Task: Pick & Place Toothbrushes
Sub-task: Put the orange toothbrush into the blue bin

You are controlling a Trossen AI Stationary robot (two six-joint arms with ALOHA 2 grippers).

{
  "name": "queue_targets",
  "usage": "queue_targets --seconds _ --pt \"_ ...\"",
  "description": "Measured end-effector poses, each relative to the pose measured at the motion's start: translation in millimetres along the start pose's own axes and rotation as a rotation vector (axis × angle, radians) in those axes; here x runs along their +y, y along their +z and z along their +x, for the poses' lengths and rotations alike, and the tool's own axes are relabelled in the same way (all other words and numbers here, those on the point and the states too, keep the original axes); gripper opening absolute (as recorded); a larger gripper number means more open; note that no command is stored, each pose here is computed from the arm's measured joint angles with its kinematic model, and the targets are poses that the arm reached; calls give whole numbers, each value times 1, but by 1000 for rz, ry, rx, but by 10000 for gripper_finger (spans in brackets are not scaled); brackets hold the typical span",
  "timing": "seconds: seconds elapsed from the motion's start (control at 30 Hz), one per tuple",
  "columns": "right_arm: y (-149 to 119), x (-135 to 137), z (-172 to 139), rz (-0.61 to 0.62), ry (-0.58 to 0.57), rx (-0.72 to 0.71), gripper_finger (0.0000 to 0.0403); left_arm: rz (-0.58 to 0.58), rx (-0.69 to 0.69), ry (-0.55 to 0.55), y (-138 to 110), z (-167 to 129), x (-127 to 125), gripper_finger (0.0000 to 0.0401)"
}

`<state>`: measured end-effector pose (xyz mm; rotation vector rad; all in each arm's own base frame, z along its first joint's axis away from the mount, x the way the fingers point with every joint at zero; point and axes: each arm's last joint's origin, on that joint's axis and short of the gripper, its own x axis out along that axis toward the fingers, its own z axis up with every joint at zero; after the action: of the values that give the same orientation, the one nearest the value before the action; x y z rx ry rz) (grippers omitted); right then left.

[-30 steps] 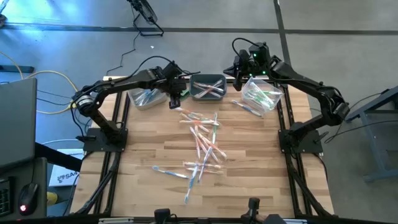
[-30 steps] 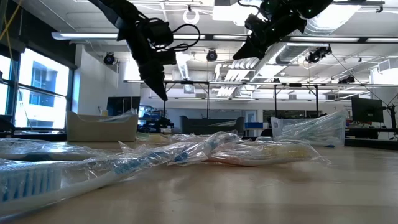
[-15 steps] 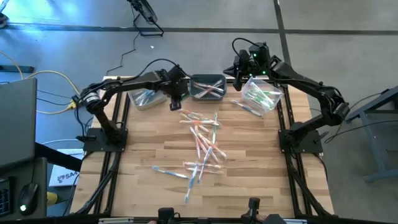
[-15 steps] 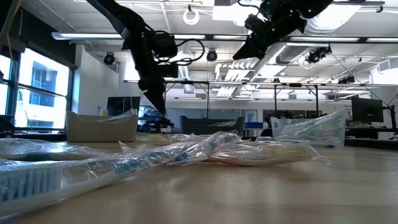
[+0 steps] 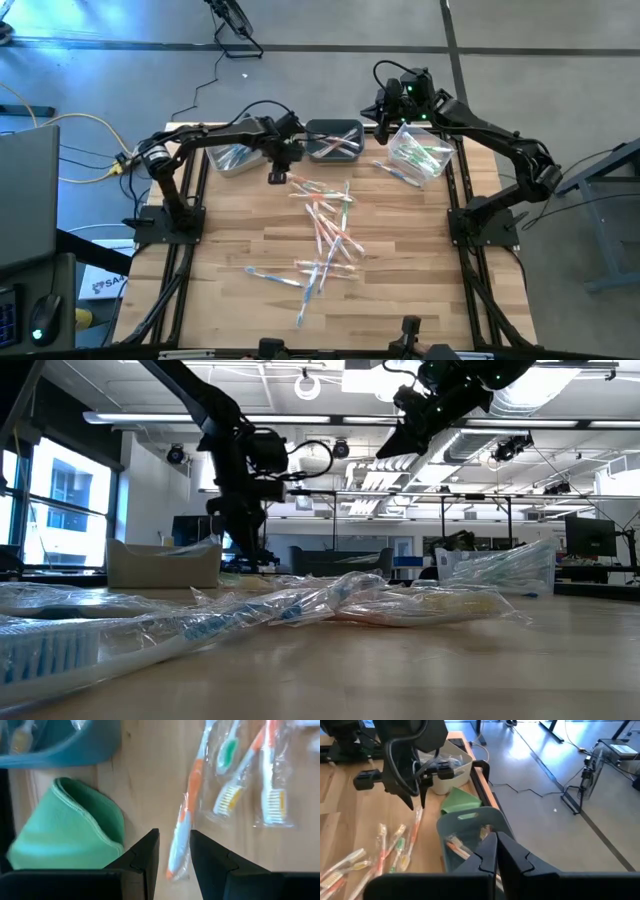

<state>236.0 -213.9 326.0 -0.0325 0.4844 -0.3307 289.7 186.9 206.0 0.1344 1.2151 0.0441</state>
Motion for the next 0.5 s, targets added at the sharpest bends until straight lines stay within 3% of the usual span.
queue_targets --seconds 0.5 --pt "-1 0 0 2 3 6 4 -17 64 -72 -5 28 0 104"
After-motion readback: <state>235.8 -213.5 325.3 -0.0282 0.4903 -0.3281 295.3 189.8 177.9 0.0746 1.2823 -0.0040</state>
